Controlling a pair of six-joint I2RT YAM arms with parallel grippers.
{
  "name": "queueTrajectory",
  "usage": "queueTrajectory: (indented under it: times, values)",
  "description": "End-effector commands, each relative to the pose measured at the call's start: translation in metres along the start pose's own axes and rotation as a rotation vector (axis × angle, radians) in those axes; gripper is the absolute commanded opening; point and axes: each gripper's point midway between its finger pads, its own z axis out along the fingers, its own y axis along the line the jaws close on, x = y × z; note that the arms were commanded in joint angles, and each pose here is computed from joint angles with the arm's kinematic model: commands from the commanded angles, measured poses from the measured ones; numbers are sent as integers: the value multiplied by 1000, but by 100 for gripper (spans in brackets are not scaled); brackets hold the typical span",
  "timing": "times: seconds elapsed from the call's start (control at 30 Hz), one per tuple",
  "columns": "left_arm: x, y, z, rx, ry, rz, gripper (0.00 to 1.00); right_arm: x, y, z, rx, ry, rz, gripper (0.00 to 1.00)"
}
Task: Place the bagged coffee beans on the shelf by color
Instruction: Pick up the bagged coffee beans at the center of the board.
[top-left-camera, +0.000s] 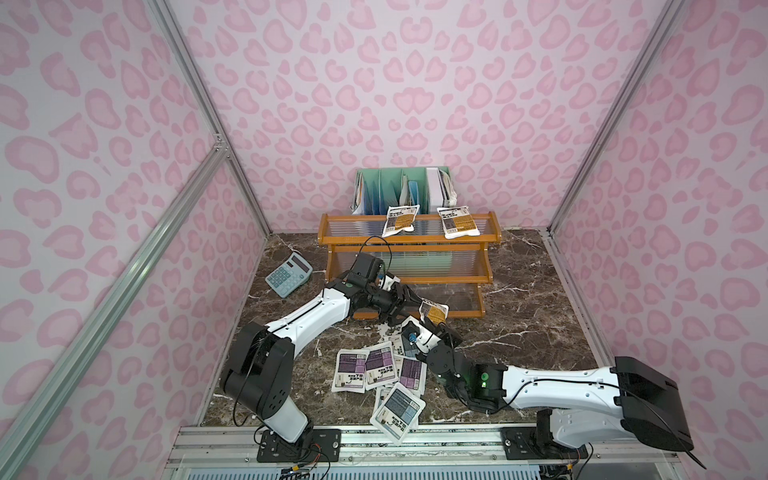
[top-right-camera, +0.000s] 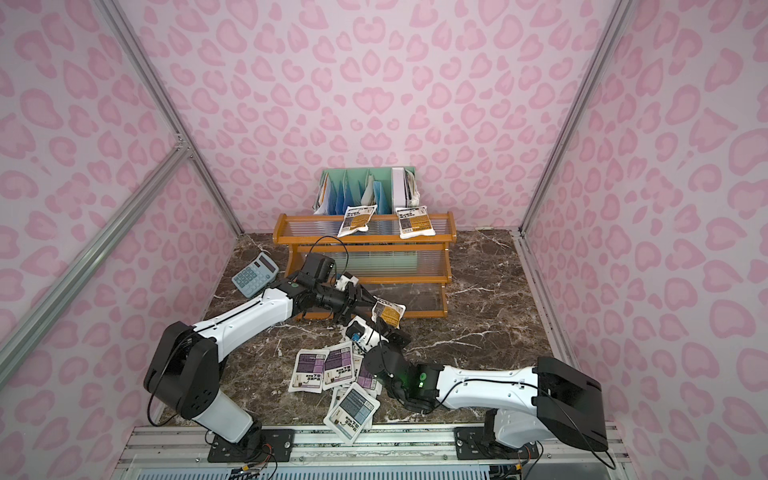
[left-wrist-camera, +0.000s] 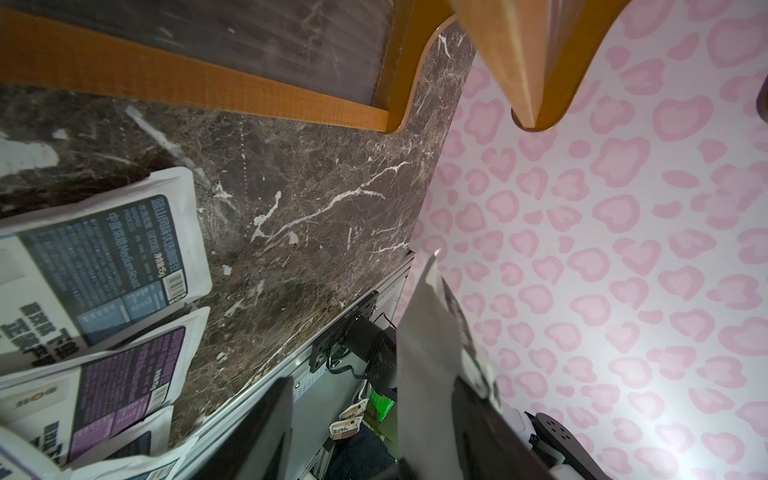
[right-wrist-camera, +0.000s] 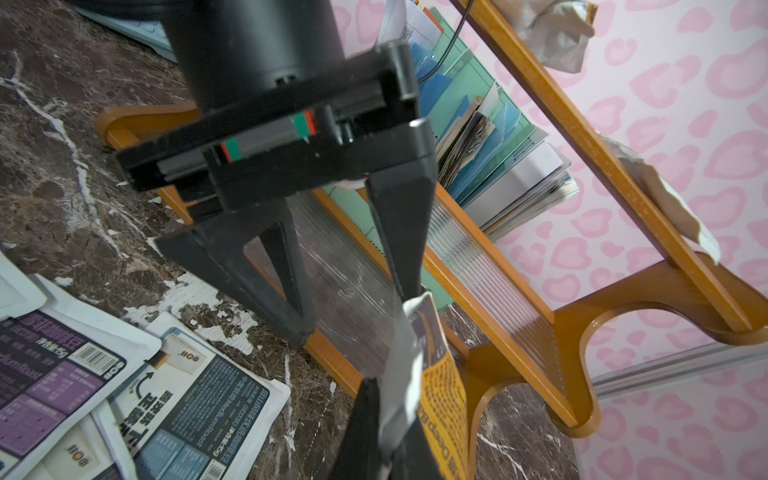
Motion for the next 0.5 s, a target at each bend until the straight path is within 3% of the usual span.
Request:
queueTrajectory:
  times: [0.0, 0.3, 0.47]
  values:
    - [-11, 0, 3, 0, -45, -28, 62, -16, 18, -3, -77, -51, 31, 0]
    - [-8, 8, 0, -21, -53, -43, 59, -5, 28, -11, -119, -10, 47, 0]
    - [1, 13, -7, -53, -49, -28, 59, 6, 17, -13, -71, 27, 86, 0]
